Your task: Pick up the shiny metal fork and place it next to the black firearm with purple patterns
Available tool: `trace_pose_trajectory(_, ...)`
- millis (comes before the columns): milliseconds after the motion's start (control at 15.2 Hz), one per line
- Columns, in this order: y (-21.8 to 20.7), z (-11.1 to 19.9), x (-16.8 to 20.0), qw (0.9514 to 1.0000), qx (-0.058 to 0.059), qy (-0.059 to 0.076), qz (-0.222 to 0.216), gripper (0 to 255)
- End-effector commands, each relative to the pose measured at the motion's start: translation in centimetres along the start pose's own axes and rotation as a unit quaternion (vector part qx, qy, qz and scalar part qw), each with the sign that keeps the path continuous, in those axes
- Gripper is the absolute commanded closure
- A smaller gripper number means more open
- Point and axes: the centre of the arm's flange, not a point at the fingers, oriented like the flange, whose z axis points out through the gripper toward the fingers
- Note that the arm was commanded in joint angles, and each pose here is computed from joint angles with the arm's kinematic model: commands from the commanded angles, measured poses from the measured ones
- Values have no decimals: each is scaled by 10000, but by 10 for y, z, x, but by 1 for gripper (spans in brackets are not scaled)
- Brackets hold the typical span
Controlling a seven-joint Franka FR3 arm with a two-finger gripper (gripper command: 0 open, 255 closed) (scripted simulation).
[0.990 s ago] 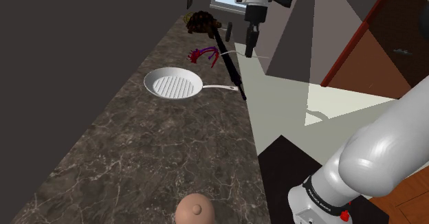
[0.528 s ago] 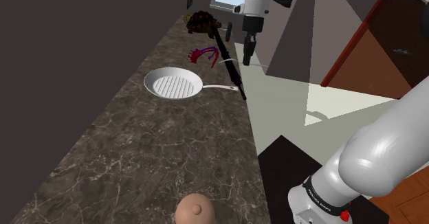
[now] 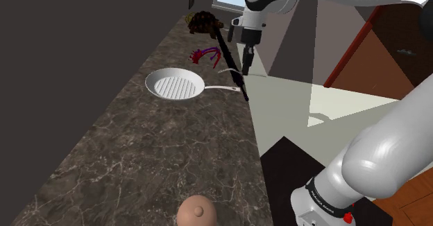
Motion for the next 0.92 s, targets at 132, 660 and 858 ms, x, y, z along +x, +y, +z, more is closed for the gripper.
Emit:
trace_pose_trajectory(132,3,21,1,10000,-3,3,1,255)
trace_pose_trajectory(660,12,62,6,10000,-3,3,1,255)
trace_pose_trajectory(858,15,77,7,10000,-3,3,1,255)
